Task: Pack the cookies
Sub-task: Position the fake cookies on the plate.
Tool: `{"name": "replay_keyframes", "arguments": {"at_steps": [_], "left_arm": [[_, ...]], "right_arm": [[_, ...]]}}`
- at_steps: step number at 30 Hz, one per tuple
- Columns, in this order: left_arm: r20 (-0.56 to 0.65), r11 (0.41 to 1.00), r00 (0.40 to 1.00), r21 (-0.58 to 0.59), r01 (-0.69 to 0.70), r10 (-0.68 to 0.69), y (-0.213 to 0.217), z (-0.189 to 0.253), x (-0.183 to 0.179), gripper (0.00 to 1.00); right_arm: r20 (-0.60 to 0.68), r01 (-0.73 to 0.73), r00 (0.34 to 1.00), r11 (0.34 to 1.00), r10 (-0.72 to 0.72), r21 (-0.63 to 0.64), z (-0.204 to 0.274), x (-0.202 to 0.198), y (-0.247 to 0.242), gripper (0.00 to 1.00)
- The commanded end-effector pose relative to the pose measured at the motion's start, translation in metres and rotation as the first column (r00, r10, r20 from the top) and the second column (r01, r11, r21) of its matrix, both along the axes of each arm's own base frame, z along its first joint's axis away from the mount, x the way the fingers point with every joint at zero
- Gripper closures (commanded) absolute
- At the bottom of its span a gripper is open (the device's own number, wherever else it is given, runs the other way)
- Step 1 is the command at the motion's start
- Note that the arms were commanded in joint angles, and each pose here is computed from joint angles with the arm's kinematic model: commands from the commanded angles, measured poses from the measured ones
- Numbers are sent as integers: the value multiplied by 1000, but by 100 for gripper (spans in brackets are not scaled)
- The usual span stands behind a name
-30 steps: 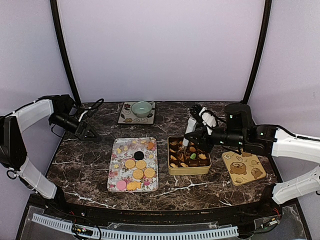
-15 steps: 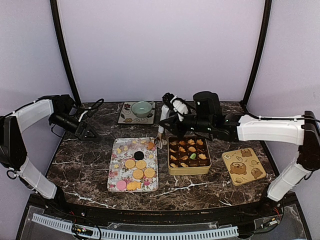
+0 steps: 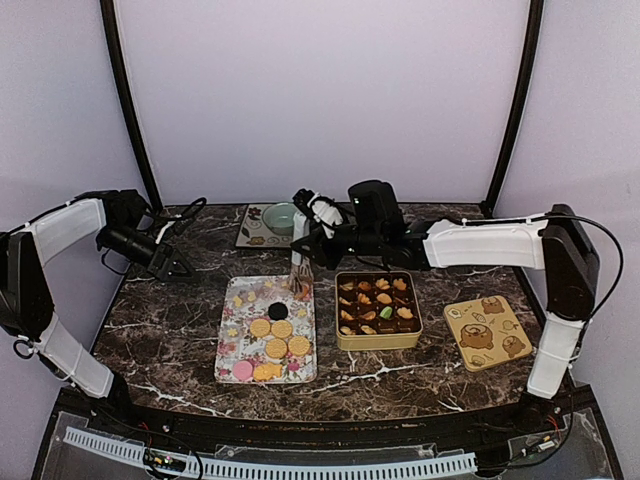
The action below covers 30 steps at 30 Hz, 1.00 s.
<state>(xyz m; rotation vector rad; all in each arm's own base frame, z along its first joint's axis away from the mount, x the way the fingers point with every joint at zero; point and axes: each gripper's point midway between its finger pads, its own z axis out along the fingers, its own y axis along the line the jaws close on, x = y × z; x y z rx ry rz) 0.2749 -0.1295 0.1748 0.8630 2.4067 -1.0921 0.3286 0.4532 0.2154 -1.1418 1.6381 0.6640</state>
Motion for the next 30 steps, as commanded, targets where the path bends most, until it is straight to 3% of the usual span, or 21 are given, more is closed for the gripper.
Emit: {"name": "replay_keyframes", "arguments": {"at_steps": [1, 16, 30], "left_arm": [[4, 1000, 1000, -4, 9, -9, 1, 6, -10, 5], [7, 1000, 1000, -1, 7, -7, 3, 8, -9, 5], [-3, 1000, 1000, -17, 9, -9, 1, 7, -8, 5]], "right_arm": [[48, -42, 998, 997, 39, 66, 21, 5, 12, 61], [25, -61, 998, 998, 61, 17, -10, 10, 22, 61], [-24, -102, 994, 995, 103, 21, -8, -48, 5, 74]]}}
